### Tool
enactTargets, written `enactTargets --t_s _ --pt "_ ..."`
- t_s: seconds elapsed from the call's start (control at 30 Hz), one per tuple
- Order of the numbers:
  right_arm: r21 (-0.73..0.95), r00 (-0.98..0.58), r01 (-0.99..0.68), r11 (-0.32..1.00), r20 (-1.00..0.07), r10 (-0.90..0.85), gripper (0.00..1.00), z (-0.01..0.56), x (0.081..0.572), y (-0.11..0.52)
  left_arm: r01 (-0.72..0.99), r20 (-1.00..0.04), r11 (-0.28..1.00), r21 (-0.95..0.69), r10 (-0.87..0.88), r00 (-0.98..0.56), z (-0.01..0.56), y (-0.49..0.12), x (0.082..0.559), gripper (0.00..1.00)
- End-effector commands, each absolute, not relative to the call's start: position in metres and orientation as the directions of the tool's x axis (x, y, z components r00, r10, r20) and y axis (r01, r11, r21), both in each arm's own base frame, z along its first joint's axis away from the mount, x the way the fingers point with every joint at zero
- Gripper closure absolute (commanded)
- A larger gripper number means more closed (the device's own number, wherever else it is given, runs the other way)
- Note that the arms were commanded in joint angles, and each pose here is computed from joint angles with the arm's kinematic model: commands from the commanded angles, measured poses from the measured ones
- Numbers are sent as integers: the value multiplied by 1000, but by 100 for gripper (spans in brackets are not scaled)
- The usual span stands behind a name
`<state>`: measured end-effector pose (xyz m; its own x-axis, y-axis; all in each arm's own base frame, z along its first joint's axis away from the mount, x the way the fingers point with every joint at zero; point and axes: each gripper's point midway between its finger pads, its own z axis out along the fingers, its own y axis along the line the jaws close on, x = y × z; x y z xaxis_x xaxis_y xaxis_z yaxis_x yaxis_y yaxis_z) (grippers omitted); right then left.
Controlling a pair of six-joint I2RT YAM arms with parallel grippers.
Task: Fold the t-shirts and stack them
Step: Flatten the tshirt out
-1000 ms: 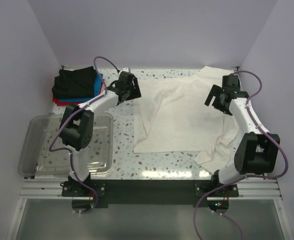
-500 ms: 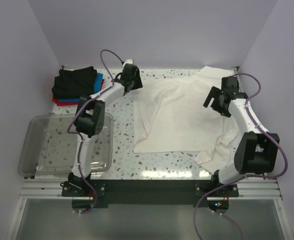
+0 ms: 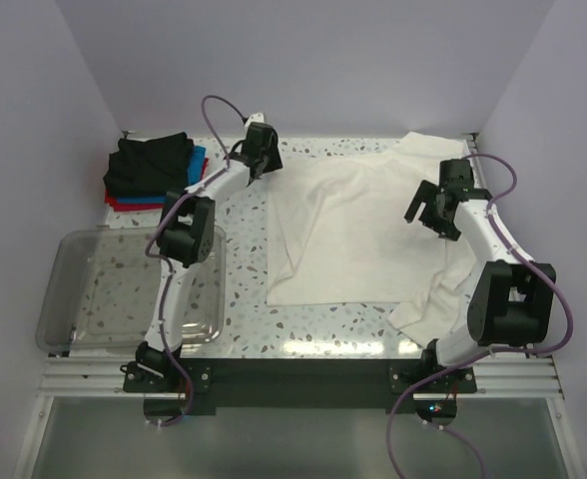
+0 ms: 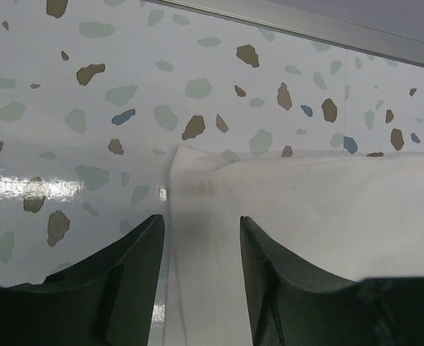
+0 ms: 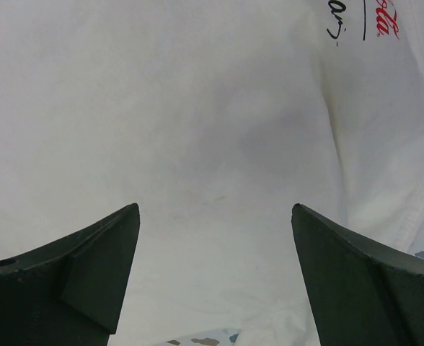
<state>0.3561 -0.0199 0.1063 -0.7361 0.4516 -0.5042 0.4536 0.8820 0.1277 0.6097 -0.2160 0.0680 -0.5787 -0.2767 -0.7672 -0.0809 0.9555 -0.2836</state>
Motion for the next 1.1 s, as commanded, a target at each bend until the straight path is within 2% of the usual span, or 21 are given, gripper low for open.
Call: enactTargets --t_s 0.0,0.33,0.53,0.77,0.93,1.07 --pt "149 -729 455 878 -504 463 11 110 356 -16 -87 -793 959 -270 -273 -546 74 -208 624 50" --pt "153 -723 457 876 -510 466 11 113 359 -16 -82 -795 968 -237 -242 -557 57 -207 629 51" --pt "141 -726 458 878 -511 460 11 113 358 -18 -95 -792 971 -217 -232 -564 49 -203 629 57" --pt "131 -731 462 877 -504 460 11 109 357 -19 -105 -798 970 -218 -239 -554 49 -198 633 79" --pt "124 -734 464 877 -501 459 11 108 356 -20 -117 -797 969 -217 -245 -551 48 -194 636 88" --pt "113 -739 464 879 -497 454 11 106 355 -21 -128 -817 968 -214 -249 -520 59 -189 642 100"
